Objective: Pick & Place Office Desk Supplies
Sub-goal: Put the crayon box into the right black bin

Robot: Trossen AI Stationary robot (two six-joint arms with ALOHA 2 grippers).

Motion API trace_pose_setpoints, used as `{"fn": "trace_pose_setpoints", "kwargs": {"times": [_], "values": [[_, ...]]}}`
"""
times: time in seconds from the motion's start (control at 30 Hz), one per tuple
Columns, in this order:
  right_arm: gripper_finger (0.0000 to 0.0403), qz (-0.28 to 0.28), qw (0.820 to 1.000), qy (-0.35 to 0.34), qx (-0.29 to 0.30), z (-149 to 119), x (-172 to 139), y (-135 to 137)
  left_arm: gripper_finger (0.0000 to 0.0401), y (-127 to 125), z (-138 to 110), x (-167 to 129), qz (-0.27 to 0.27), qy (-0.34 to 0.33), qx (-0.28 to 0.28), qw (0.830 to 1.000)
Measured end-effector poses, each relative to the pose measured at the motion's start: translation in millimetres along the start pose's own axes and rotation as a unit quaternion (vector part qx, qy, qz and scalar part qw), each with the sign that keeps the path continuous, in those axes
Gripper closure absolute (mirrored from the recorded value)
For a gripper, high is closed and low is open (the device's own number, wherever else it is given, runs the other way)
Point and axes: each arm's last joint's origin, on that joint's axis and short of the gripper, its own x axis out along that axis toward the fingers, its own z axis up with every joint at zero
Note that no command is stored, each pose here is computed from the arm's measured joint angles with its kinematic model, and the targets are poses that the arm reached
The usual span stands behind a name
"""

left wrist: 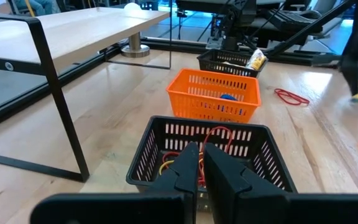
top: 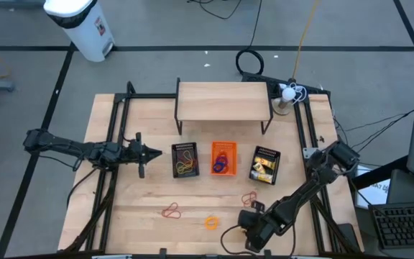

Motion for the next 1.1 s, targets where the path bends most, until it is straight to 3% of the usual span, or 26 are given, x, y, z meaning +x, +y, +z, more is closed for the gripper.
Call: {"fn": "trace_pose_setpoints", "kwargs": {"times": [0.13, 0.27, 0.4, 0.5, 0.67, 0.83, 1.1], "values": [[0.0293, 0.018, 0.997, -0.055, -0.051, 21, -21, -2, 0.0375, 0, 0, 0, 0.001, 0.000, 0.000, 1.000], [0.0313, 0.042, 0.987, -0.110, -0.112, 42, -56, -4, 0.0375, 0, 0, 0, 0.001, 0.000, 0.000, 1.000], [0.0338, 0.067, 0.961, -0.206, -0.170, 56, -98, -11, 0.0375, 0, 0, 0, 0.001, 0.000, 0.000, 1.000], [0.0338, 0.100, 0.937, -0.282, -0.182, 59, -128, -26, 0.0375, 0, 0, 0, 0.001, 0.000, 0.000, 1.000], [0.0318, 0.121, 0.897, -0.388, -0.175, 49, -169, -75, 0.0375, 0, 0, 0, 0.003, -0.001, 0.007, 1.000], [0.0326, 0.107, 0.846, -0.494, -0.169, 30, -188, -130, 0.0375, 0, 0, 0, 0.003, -0.001, 0.007, 1.000], [0.0324, 0.094, 0.825, -0.546, -0.115, -7, -183, -194, 0.0375, 0, 0, 0, 0.003, -0.001, 0.013, 1.000]]}}
